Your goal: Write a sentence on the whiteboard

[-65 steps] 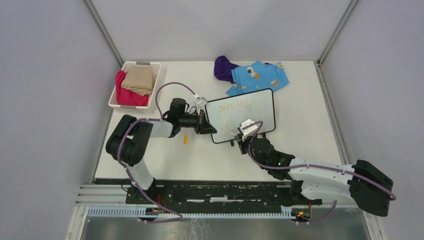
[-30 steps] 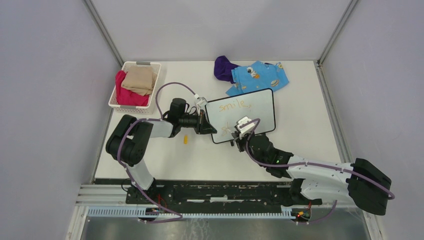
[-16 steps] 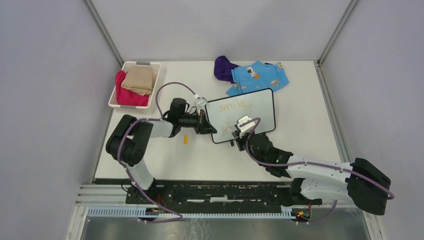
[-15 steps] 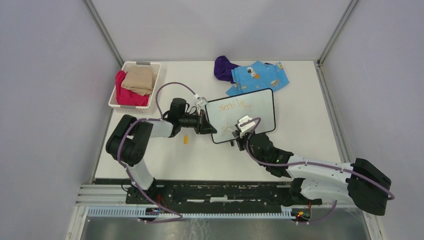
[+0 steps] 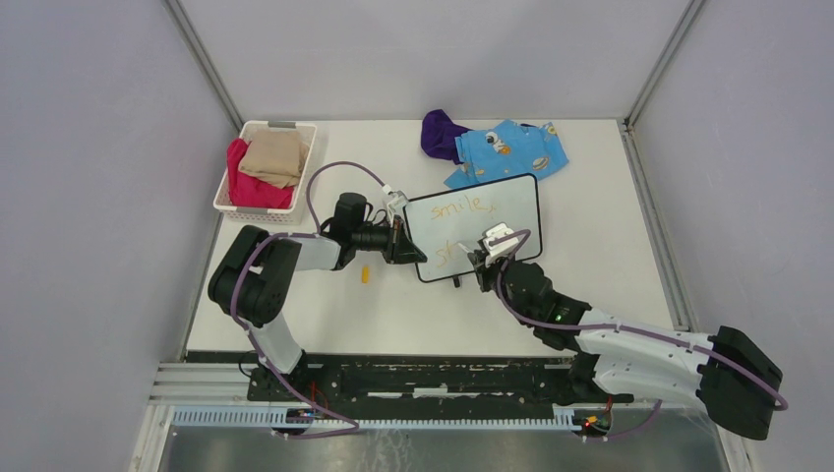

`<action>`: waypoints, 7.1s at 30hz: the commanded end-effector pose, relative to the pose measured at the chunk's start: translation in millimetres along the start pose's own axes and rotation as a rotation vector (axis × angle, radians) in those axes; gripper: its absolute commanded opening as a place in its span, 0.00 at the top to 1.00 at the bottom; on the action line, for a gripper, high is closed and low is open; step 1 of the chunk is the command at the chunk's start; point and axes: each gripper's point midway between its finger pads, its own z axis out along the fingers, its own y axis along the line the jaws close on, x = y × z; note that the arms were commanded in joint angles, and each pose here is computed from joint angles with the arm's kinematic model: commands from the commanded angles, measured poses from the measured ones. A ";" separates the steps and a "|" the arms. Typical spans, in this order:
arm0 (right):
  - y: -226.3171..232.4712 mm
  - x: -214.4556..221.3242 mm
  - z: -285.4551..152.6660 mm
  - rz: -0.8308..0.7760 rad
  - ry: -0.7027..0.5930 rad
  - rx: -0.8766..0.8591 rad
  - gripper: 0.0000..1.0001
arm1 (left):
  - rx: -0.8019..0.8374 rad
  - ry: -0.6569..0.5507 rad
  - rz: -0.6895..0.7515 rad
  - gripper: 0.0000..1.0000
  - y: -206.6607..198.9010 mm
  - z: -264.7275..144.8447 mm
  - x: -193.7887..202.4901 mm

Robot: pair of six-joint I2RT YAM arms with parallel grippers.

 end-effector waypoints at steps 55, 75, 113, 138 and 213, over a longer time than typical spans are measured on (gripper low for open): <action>-0.6 22.1 -1.7 0.001 0.046 -0.007 1.00 | -0.097 0.063 -0.029 0.98 21.3 3.5 22.8; -18.1 11.6 -5.6 -0.014 0.029 0.079 1.00 | -0.101 0.074 -0.033 0.98 22.5 4.0 25.2; -17.3 32.0 -10.2 0.007 0.062 0.058 1.00 | -0.102 0.079 -0.036 0.98 22.7 4.2 26.9; -14.3 -24.0 -4.7 0.006 -0.037 0.055 1.00 | -0.100 0.083 -0.033 0.98 22.1 5.1 27.1; -29.9 39.7 -17.5 0.034 0.077 0.070 1.00 | -0.103 0.100 -0.038 0.98 22.2 6.4 30.1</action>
